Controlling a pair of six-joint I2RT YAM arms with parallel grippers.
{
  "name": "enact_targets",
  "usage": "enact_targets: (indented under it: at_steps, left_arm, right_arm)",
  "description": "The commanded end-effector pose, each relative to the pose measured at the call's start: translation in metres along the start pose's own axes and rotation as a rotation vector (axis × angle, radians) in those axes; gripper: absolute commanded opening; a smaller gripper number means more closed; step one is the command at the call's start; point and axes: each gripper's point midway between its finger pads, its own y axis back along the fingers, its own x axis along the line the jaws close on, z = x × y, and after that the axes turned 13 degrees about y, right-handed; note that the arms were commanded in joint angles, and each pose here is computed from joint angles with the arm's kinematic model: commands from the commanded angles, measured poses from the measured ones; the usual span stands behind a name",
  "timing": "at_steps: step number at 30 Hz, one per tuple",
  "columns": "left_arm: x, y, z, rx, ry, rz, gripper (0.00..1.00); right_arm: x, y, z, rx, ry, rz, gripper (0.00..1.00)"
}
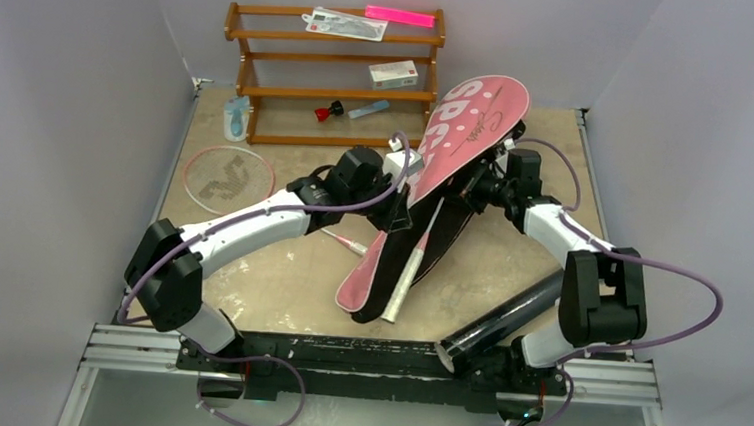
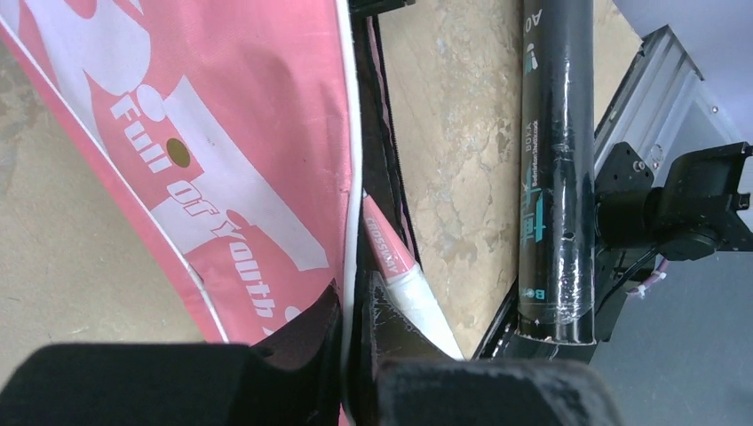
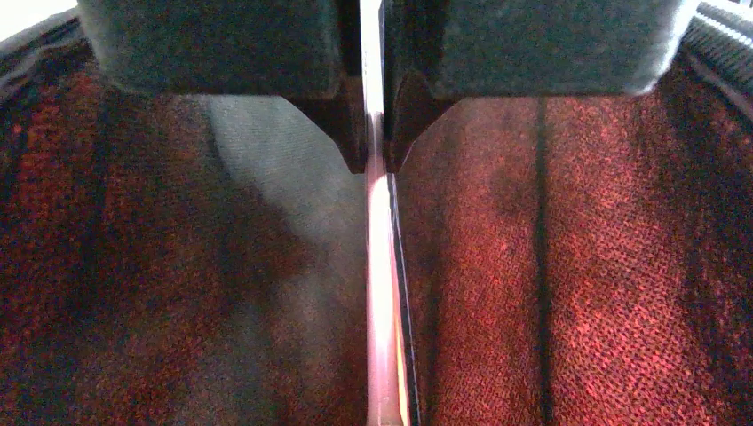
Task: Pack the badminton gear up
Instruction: Place the racket in the racket bag.
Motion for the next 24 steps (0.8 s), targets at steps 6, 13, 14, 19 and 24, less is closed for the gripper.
enact_targets:
  at_steps: [6, 13, 14, 19, 24]
  left_arm:
    - [-0.043, 0.008, -0.051, 0.081, 0.061, -0.177, 0.00]
    - [-0.040, -0.017, -0.076, 0.151, 0.115, -0.233, 0.00]
    - [-0.041, -0.019, -0.079, 0.162, 0.115, -0.239, 0.00]
    - [-0.046, -0.015, -0.078, 0.162, 0.107, -0.255, 0.00]
    - [-0.074, 0.003, -0.055, 0.101, 0.095, -0.352, 0.00]
  right_arm:
    - [-0.008, -0.006, 0.069, -0.254, 0.007, -0.011, 0.00]
    - [-0.002, -0.004, 0.077, -0.306, -0.060, 0.021, 0.00]
    - [-0.003, -0.002, 0.076, -0.308, -0.070, 0.010, 0.00]
    - [-0.007, 0.000, 0.091, -0.370, -0.049, -0.060, 0.00]
    - [-0.003, -0.006, 0.089, -0.441, 0.062, -0.185, 0.00]
